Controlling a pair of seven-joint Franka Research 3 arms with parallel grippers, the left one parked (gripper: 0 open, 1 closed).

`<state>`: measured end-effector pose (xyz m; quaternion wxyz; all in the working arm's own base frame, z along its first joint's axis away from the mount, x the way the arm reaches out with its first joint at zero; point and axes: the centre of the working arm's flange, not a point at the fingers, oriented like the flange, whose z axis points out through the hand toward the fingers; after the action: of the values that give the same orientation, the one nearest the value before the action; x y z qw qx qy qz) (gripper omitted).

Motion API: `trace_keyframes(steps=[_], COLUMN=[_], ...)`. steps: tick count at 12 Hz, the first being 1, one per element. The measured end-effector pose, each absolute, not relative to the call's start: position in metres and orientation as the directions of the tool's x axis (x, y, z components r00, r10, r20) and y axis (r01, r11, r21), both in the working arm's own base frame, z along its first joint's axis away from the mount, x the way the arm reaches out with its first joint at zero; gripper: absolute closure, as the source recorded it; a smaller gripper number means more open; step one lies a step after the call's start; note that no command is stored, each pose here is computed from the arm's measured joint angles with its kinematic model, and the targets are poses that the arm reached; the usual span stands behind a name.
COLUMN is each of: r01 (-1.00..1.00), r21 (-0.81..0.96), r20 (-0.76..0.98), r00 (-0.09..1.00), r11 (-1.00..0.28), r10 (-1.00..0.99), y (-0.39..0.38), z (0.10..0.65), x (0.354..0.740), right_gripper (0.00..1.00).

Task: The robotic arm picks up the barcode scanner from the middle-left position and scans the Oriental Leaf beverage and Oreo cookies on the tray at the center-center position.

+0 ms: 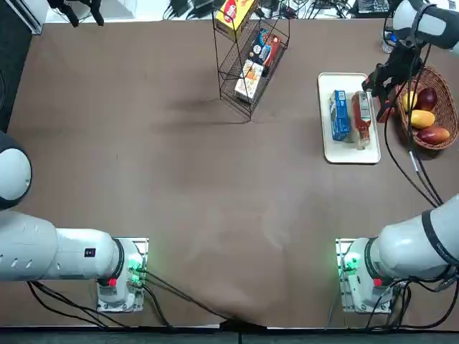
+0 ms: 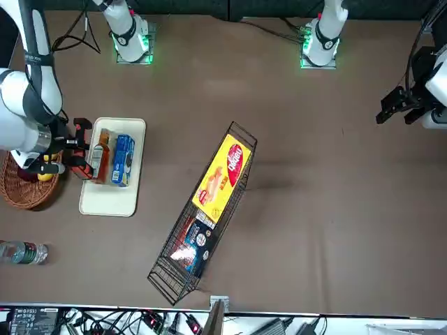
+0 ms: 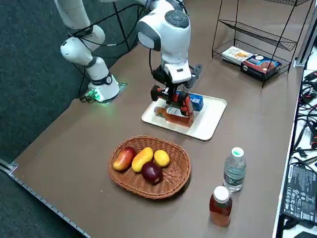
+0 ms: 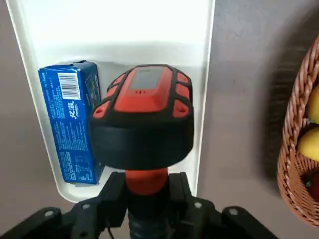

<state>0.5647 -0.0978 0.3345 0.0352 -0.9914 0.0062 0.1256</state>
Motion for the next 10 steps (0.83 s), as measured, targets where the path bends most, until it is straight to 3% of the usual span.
trace_keyframes(steps=[10], r01=[-0.049], r21=[-0.065], r20=[-0.242], r00=[0.970], r11=[-0.997], r10=[-0.032], y=[-0.095], z=[0.321], x=[0.569], right_gripper=[0.58])
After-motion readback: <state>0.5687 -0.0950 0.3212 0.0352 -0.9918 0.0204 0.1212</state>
